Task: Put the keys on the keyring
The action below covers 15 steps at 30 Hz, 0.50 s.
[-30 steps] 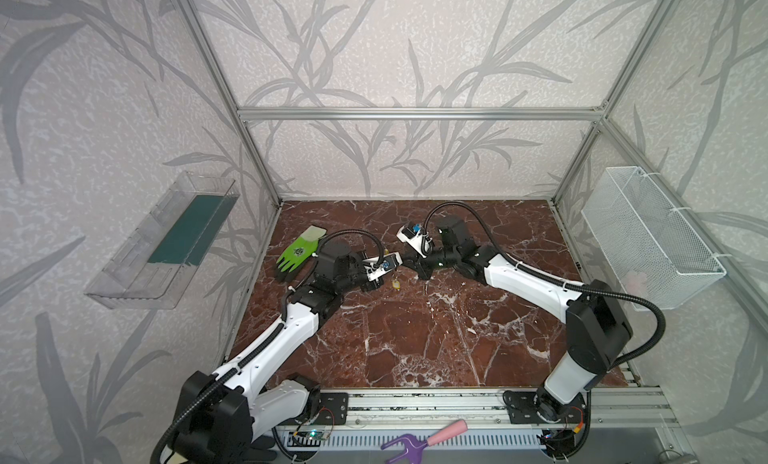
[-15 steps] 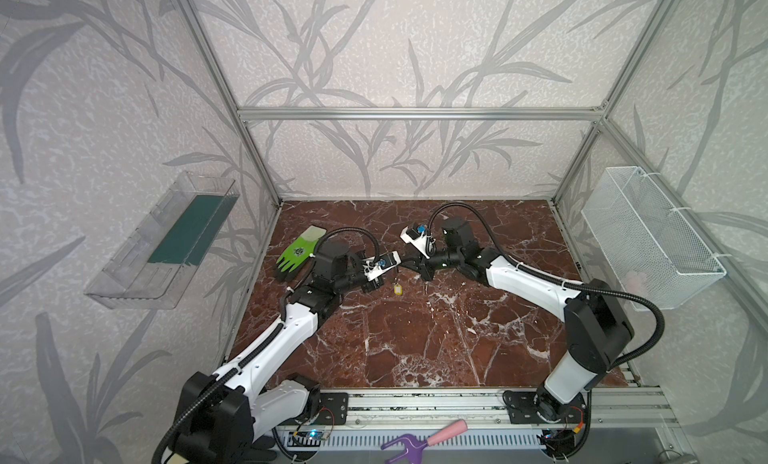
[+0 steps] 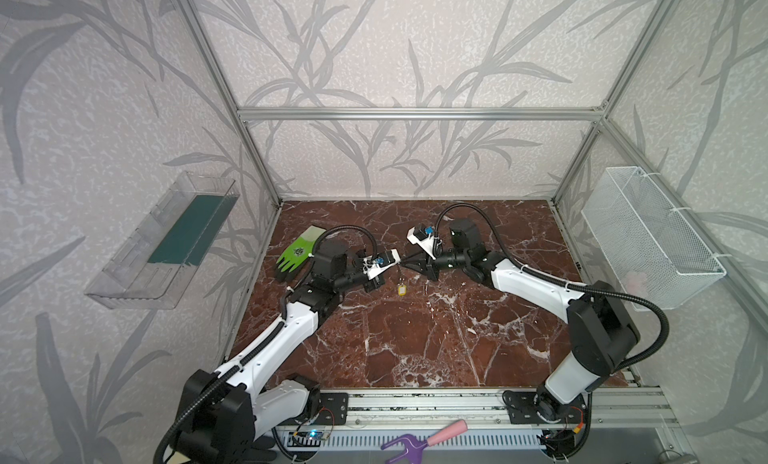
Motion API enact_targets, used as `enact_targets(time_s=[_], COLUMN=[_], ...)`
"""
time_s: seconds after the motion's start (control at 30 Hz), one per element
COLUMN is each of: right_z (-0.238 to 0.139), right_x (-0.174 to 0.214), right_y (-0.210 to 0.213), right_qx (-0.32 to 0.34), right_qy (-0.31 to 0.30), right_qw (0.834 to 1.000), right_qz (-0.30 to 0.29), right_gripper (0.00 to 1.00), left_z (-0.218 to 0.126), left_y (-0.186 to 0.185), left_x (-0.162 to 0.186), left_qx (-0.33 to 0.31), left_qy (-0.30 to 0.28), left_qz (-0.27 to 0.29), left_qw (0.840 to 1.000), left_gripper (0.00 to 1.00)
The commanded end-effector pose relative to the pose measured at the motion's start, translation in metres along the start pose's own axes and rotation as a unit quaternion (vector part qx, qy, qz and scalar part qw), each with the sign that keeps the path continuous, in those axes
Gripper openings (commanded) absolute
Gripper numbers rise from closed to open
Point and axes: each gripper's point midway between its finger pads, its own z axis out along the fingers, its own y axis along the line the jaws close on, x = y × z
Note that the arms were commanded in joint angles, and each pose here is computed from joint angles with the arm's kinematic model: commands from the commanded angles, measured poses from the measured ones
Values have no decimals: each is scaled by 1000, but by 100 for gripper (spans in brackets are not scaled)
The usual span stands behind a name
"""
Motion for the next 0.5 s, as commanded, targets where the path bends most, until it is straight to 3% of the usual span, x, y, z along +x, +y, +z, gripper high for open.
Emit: enact_targets(time_s=[0.0,0.13,0.47], right_z=[-23,-39,-38], right_x=[-15,-24,-52], right_y=[-5,10,21], right_qx=[32,31,-10], right_qy=[-28,-72,-116], right_qw=[997,983,974], right_qz=[-59,-166,-194], right_gripper=[29,32,24], left_z=[0,2,7], left_y=[8,8,6], left_x=[-27,-30,-38], left_qx=[3,11,30], left_qy=[-54,-63,-88], left_qz=[2,-6,-18], left_qw=[999,998,996], left_gripper=[0,0,0])
